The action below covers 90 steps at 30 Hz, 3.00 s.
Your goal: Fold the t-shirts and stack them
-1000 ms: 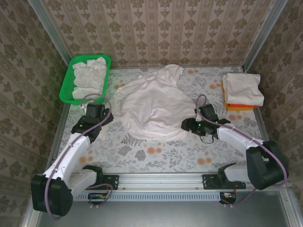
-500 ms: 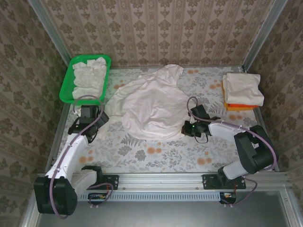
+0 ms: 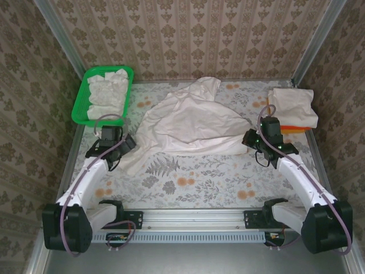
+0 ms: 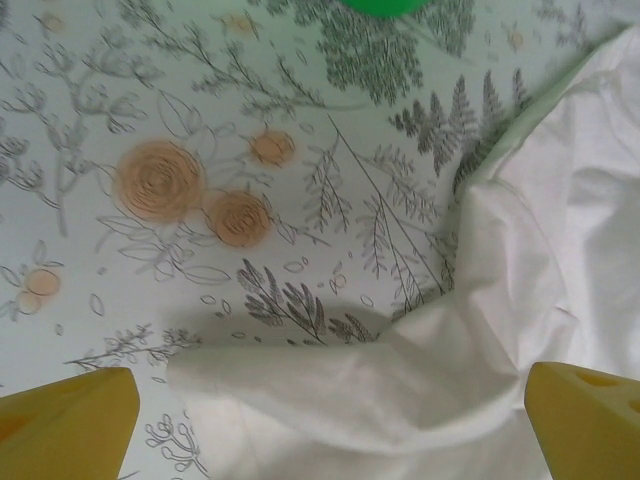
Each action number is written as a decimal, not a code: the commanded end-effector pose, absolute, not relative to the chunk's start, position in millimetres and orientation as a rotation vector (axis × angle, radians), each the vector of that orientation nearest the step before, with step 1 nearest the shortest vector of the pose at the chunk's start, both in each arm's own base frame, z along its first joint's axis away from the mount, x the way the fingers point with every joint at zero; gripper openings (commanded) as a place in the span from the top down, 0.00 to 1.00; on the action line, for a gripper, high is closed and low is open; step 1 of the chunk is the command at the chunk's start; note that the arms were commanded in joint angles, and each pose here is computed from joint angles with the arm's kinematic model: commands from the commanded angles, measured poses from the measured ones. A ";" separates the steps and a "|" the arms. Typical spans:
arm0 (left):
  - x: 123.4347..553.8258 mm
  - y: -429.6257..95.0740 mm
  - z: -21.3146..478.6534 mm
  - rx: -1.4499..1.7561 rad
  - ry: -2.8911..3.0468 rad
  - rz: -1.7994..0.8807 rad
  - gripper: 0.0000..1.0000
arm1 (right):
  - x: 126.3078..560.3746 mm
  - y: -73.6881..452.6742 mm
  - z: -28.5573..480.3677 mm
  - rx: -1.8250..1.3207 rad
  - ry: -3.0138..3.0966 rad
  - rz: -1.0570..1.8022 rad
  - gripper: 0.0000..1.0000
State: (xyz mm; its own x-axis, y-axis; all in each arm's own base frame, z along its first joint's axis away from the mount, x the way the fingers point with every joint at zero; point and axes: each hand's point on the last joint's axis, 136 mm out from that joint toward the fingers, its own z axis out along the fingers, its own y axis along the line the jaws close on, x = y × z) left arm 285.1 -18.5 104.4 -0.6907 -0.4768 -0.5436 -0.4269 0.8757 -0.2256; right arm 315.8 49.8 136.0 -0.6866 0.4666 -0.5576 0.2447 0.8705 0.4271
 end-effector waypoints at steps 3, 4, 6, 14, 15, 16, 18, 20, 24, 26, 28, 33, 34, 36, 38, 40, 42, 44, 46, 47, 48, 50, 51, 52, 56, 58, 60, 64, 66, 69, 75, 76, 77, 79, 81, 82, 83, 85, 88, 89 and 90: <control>294.8 -48.7 97.3 -0.559 2.487 -0.171 0.01 | 311.3 42.1 106.4 0.576 2.453 0.370 1.00; 295.9 -52.8 94.8 -0.548 2.500 -0.169 0.01 | 312.2 43.2 104.2 0.579 2.457 0.378 1.00; 299.5 -61.8 88.2 -0.529 2.534 -0.188 0.05 | 315.1 43.2 100.6 0.584 2.463 0.378 1.00; 300.3 -73.7 63.3 -0.460 2.639 -0.200 0.15 | 321.6 40.4 97.9 0.587 2.468 0.381 1.00; 300.8 -73.3 61.3 -0.432 2.645 -0.208 0.16 | 321.9 40.6 97.5 0.586 2.468 0.385 1.00; 301.5 -73.1 60.4 -0.414 2.652 -0.226 0.18 | 322.2 40.4 97.3 0.587 2.468 0.387 1.00; 302.8 -70.8 57.2 -0.411 2.670 -0.264 0.21 | 323.0 40.3 95.9 0.589 2.468 0.391 1.00; 304.7 -70.5 54.3 -0.427 2.685 -0.309 0.27 | 325.1 41.7 96.8 0.589 2.462 0.404 1.00; 304.2 -79.6 53.6 -0.409 2.700 -0.378 0.29 | 327.1 42.4 98.5 0.597 2.453 0.417 1.00; 302.1 -80.7 51.3 -0.392 2.701 -0.389 0.24 | 327.3 42.9 99.1 0.594 2.450 0.422 1.00; 300.9 -82.1 48.3 -0.362 2.706 -0.396 0.24 | 328.2 43.4 99.1 0.590 2.449 0.425 1.00; 304.2 -91.3 40.3 -0.353 2.725 -0.441 0.32 | 332.0 46.1 98.9 0.580 2.452 0.441 1.00; 305.1 -91.5 40.4 -0.360 2.725 -0.440 0.34 | 332.3 46.4 98.9 0.580 2.453 0.443 1.00; 305.3 -94.6 41.9 -0.358 2.721 -0.453 0.36 | 332.7 46.2 101.0 0.578 2.447 0.443 1.00; 303.7 -96.7 42.8 -0.337 2.723 -0.454 0.35 | 332.2 45.7 102.2 0.572 2.443 0.438 1.00; 301.3 -96.5 40.1 -0.316 2.732 -0.444 0.49 | 332.0 44.9 102.3 0.569 2.441 0.432 1.00; 298.8 -96.4 35.3 -0.324 2.750 -0.441 0.68 | 332.3 43.7 100.7 0.566 2.443 0.426 1.00; 296.7 -101.2 32.4 -0.336 2.762 -0.446 0.87 | 334.6 41.8 100.7 0.565 2.442 0.419 1.00; 295.1 -108.5 33.1 -0.342 2.763 -0.436 1.00 | 339.4 38.1 102.7 0.564 2.433 0.411 1.00; 293.2 -111.2 33.2 -0.356 2.762 -0.422 1.00 | 344.0 35.6 105.0 0.564 2.424 0.406 1.00; 292.3 -114.4 34.4 -0.377 2.753 -0.411 1.00 | 349.0 32.6 107.9 0.560 2.414 0.399 1.00; 288.5 -117.6 34.6 -0.444 2.737 -0.394 1.00 | 361.5 25.0 113.6 0.558 2.391 0.375 1.00; 286.4 -119.6 35.2 -0.487 2.720 -0.395 1.00 | 369.1 20.5 117.9 0.559 2.378 0.366 1.00; 284.4 -120.2 36.0 -0.531 2.702 -0.391 1.00 | 375.6 17.1 121.0 0.559 2.369 0.361 1.00; 278.4 -124.8 49.0 -0.643 2.588 -0.425 1.00 | 398.9 4.6 135.8 0.566 2.334 0.368 1.00; 275.5 -120.7 52.4 -0.676 2.561 -0.420 0.88 | 399.2 2.3 140.2 0.559 2.332 0.366 1.00; 271.2 -109.3 52.3 -0.680 2.556 -0.359 0.63 | 392.0 3.1 137.0 0.558 2.350 0.368 1.00; 268.4 -92.5 51.4 -0.691 2.571 -0.351 0.35 | 362.5 8.6 120.8 0.603 2.378 0.406 1.00; 271.6 -93.1 53.1 -0.664 2.579 -0.415 0.22 | 343.4 4.8 110.5 0.660 2.378 0.384 1.00; 279.6 -107.3 59.5 -0.521 2.601 -0.520 0.14 | 321.3 0.0 98.6 0.703 2.382 0.346 1.00; 287.9 -138.8 56.5 -0.366 2.671 -0.690 0.22 | 306.6 1.0 84.9 0.716 2.421 0.338 1.00; 288.0 -141.2 54.7 -0.374 2.675 -0.705 0.25 | 306.6 0.5 85.1 0.720 2.419 0.335 1.00; 287.8 -143.7 53.9 -0.384 2.677 -0.719 0.29 | 307.1 0.7 86.0 0.718 2.417 0.336 1.00; 286.2 -148.9 53.9 -0.384 2.682 -0.734 0.34 | 308.6 0.4 88.1 0.716 2.411 0.337 1.00; 284.4 -154.2 53.3 -0.371 2.684 -0.742 0.42 | 310.9 0.5 90.4 0.711 2.405 0.339 1.00; 286.0 -156.7 52.7 -0.369 2.673 -0.752 0.49 | 312.0 0.7 91.6 0.710 2.403 0.342 1.00; 287.3 -158.5 50.4 -0.372 2.670 -0.758 0.56 | 312.9 1.3 92.2 0.707 2.402 0.347 1.00; 293.2 -163.2 46.4 -0.389 2.663 -0.784 0.74 | 316.4 2.3 96.2 0.699 2.392 0.357 1.00; 302.3 -160.7 46.4 -0.418 2.639 -0.742 1.00 | 319.9 2.9 107.7 0.687 2.367 0.368 1.00; 305.5 -157.3 51.3 -0.428 2.614 -0.720 1.00 | 321.7 3.0 114.8 0.672 2.350 0.372 1.00; 309.7 -153.5 60.7 -0.434 2.573 -0.705 1.00 | 323.5 3.0 124.7 0.654 2.325 0.375 1.00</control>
